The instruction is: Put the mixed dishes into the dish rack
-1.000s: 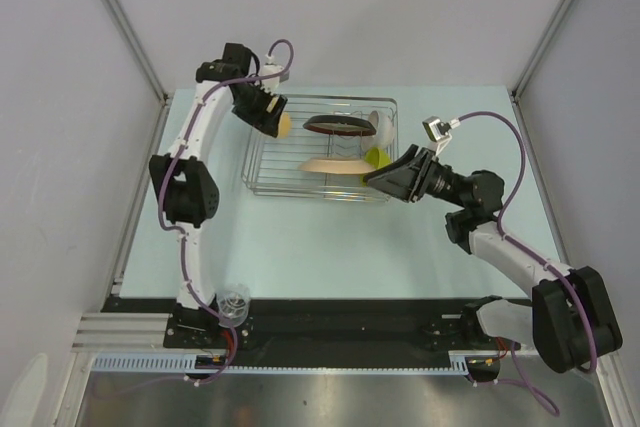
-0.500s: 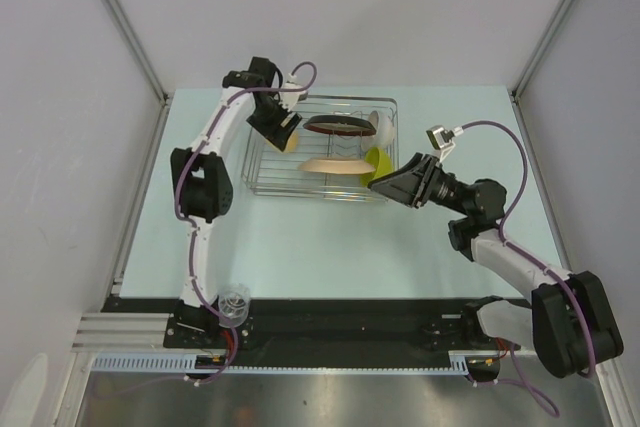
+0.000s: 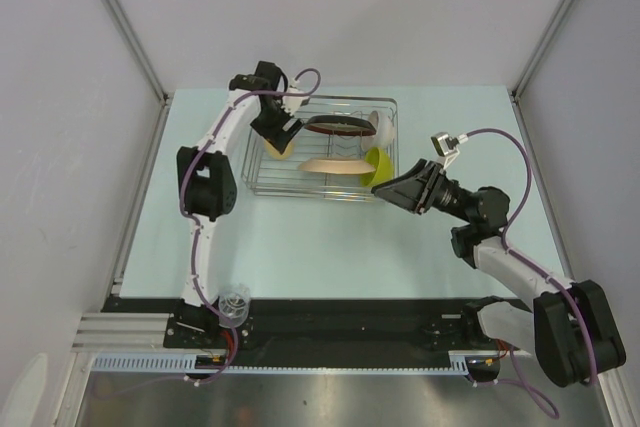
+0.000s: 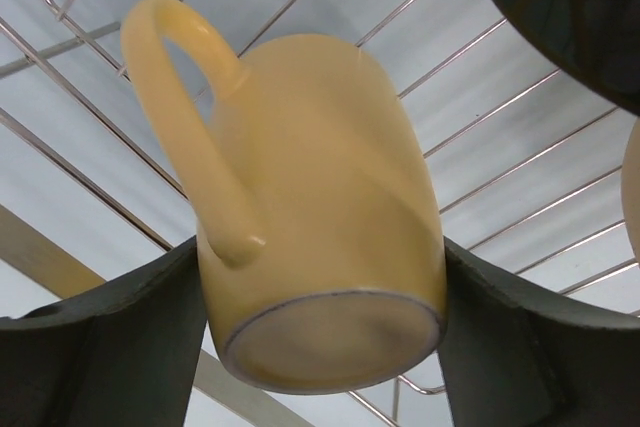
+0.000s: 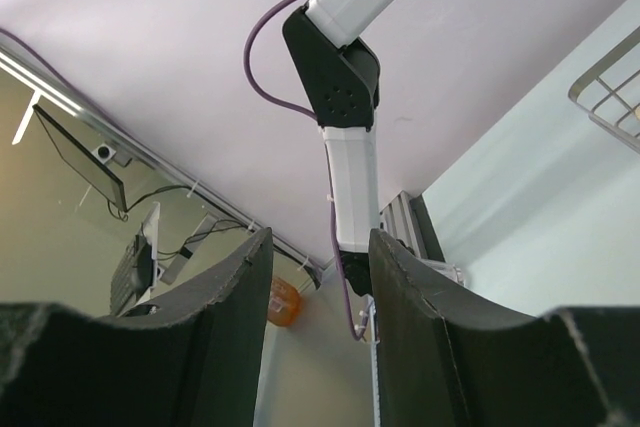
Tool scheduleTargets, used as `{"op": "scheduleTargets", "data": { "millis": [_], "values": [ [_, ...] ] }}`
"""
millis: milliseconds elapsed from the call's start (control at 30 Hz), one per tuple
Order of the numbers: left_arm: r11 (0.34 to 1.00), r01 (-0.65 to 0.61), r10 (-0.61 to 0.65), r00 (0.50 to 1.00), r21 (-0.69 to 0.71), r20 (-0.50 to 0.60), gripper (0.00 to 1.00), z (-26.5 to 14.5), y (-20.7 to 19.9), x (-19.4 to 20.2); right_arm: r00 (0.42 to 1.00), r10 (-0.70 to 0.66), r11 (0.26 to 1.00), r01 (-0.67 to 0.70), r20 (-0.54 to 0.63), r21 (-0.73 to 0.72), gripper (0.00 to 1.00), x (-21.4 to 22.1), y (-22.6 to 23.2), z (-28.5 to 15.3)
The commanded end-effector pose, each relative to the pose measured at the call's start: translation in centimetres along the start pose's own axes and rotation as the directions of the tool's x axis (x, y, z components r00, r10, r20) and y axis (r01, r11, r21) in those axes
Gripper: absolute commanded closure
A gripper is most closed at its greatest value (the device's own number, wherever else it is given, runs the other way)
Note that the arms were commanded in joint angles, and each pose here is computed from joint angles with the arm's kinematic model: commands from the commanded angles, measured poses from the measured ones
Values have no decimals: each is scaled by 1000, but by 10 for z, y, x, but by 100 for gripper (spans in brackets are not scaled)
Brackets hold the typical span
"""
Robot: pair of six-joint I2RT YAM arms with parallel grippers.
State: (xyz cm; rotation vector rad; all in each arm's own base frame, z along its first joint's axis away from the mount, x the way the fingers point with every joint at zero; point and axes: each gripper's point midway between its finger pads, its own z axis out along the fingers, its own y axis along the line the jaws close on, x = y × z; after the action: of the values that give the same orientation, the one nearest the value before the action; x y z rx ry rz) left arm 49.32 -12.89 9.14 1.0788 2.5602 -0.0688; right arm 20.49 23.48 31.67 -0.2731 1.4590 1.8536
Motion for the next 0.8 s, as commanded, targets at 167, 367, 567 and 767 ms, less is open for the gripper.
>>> {"op": "scheduleTargets", "data": {
  "millis": [167,367,567,767],
  "values": [
    [995,-14,31,984,-99,174,0,-56,7,-38,998,-65,998,65,11,1,43,0,6,-4],
    [995,-10,32,973,-95,228,0,-95,-4,-35,991,-121,984,127,-56,129,40,6,-14,-6],
    [998,-12,28,958,-56,285,0,-152,-28,-11,957,-143,942,210,-254,261,43,40,-26,4],
    [999,41,-49,945,33,324,0,-198,-61,77,867,-85,938,235,-491,253,43,123,-36,44]
  ]
}}
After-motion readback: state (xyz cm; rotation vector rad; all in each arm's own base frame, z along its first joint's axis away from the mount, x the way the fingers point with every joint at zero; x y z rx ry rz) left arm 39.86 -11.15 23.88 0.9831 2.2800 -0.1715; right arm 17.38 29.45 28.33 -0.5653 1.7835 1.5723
